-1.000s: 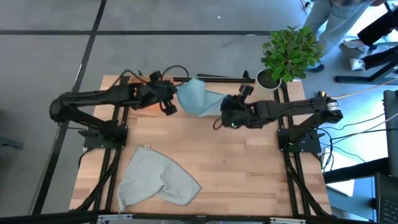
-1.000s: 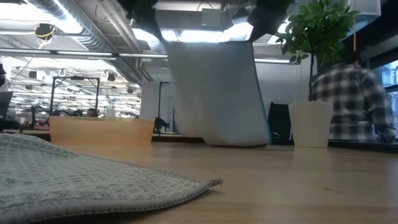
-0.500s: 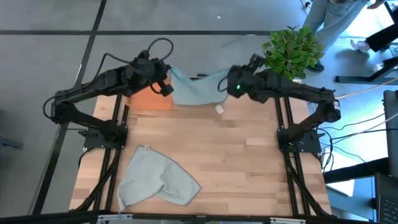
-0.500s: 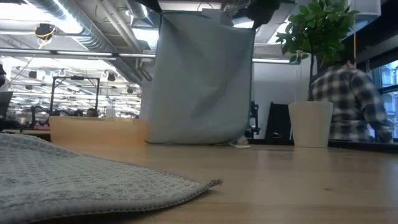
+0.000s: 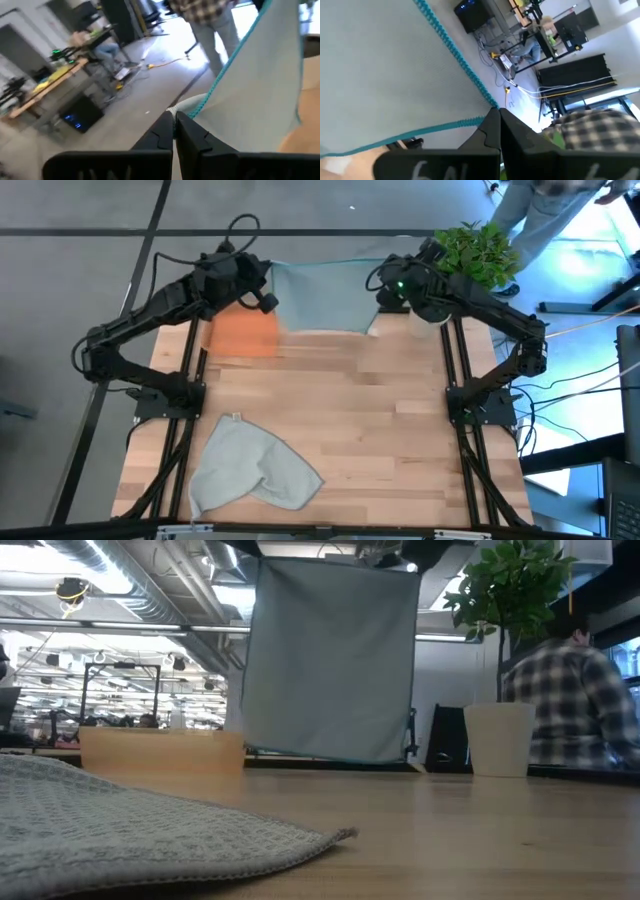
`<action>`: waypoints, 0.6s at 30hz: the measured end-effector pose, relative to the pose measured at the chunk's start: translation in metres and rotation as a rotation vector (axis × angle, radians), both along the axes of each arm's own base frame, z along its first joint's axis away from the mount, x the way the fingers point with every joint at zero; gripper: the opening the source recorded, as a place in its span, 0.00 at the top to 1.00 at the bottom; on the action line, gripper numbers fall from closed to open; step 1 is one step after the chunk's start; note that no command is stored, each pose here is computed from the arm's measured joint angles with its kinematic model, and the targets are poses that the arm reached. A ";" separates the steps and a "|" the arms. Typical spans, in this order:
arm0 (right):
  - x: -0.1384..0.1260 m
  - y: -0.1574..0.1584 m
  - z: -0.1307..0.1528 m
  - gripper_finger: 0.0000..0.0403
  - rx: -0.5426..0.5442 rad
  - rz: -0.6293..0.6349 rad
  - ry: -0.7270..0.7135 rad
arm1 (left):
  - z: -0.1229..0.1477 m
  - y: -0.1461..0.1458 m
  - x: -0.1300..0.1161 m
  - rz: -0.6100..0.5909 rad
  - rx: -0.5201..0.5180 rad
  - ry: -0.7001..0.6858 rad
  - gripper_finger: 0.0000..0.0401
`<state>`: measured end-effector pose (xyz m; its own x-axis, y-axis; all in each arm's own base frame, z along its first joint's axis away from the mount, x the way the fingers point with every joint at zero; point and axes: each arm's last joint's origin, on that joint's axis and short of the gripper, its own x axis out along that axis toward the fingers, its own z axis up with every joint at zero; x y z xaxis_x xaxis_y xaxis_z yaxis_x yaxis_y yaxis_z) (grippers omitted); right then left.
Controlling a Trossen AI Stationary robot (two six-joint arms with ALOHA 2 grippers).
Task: Roll microfiber towels into tight, uniform cylinder then place into a basket
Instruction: Fold the blue microfiber cloth
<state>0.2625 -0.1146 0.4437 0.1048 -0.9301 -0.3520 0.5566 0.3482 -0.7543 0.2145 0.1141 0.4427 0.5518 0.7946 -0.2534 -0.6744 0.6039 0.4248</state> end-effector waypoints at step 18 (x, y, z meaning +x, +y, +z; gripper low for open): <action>-0.002 -0.005 -0.006 1.00 0.087 0.059 0.019 | -0.033 0.027 0.032 -0.048 -0.067 0.150 1.00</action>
<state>0.2603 -0.1196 0.4378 0.1508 -0.8882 -0.4340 0.5195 0.4447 -0.7296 0.2464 0.1411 0.4100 0.5407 0.7468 -0.3872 -0.5760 0.6642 0.4766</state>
